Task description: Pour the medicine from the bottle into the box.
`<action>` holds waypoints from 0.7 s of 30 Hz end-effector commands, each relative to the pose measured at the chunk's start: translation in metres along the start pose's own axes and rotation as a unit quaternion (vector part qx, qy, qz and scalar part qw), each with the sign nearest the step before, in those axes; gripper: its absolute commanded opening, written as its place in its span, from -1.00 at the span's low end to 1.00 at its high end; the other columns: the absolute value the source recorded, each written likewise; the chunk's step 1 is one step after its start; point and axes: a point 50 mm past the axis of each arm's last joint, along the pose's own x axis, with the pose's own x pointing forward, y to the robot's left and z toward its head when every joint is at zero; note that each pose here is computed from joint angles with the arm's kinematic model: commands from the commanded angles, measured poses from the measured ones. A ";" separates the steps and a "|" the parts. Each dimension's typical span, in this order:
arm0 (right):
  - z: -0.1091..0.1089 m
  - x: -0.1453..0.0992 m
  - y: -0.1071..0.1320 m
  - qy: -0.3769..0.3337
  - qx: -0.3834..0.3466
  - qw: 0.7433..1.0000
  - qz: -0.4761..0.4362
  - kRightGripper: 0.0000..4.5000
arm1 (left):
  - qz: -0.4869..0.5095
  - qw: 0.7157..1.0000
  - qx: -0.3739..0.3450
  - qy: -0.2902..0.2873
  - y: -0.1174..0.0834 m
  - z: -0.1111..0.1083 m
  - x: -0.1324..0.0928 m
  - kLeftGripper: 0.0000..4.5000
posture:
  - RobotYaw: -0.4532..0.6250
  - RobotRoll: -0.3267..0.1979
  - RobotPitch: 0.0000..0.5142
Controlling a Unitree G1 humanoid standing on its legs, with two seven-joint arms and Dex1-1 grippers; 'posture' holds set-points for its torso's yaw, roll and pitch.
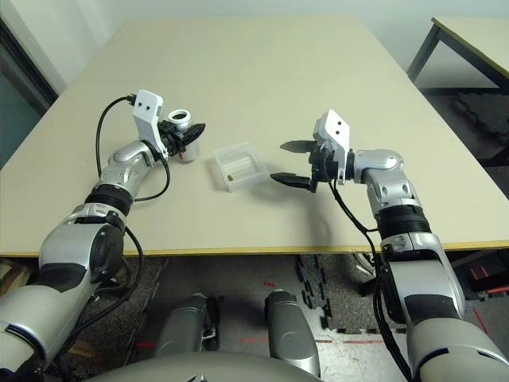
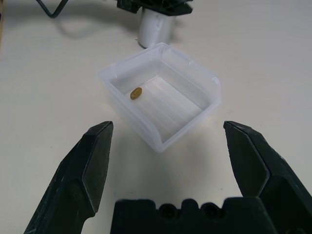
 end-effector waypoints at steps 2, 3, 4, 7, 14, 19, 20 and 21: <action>0.002 -0.002 -0.002 0.005 -0.003 1.000 -0.001 1.00 | 0.008 0.999 0.016 0.028 0.001 -0.013 -0.004 0.21 | -0.55 0.25 -0.67; 0.002 -0.002 -0.002 0.005 -0.003 1.000 -0.001 1.00 | 0.008 0.999 0.018 0.029 0.001 -0.014 -0.004 0.21 | -0.55 0.25 -0.67; 0.002 -0.002 -0.002 0.006 -0.003 1.000 -0.001 1.00 | 0.006 0.999 0.021 0.031 0.000 -0.015 -0.004 0.21 | -0.55 0.25 -0.67; 0.002 -0.003 -0.002 0.007 -0.003 1.000 -0.001 1.00 | 0.002 0.999 0.032 0.035 -0.002 -0.017 -0.003 0.21 | -0.55 0.25 -0.68; 0.003 -0.002 -0.002 0.007 -0.004 1.000 0.001 1.00 | 0.002 0.998 0.047 0.043 -0.005 -0.021 -0.003 0.21 | -0.54 0.25 -0.68; 0.002 -0.001 -0.002 0.007 -0.003 1.000 0.003 1.00 | 0.004 0.998 0.045 0.044 -0.004 -0.022 -0.003 0.54 | -0.54 0.25 -0.68; 0.002 0.000 -0.002 0.007 -0.003 1.000 0.003 1.00 | 0.005 0.998 0.044 0.044 -0.004 -0.022 -0.003 0.66 | -0.54 0.25 -0.68; 0.003 0.000 -0.002 0.007 -0.003 1.000 0.004 1.00 | 0.005 0.998 0.043 0.043 -0.004 -0.022 -0.004 0.79 | -0.54 0.25 -0.68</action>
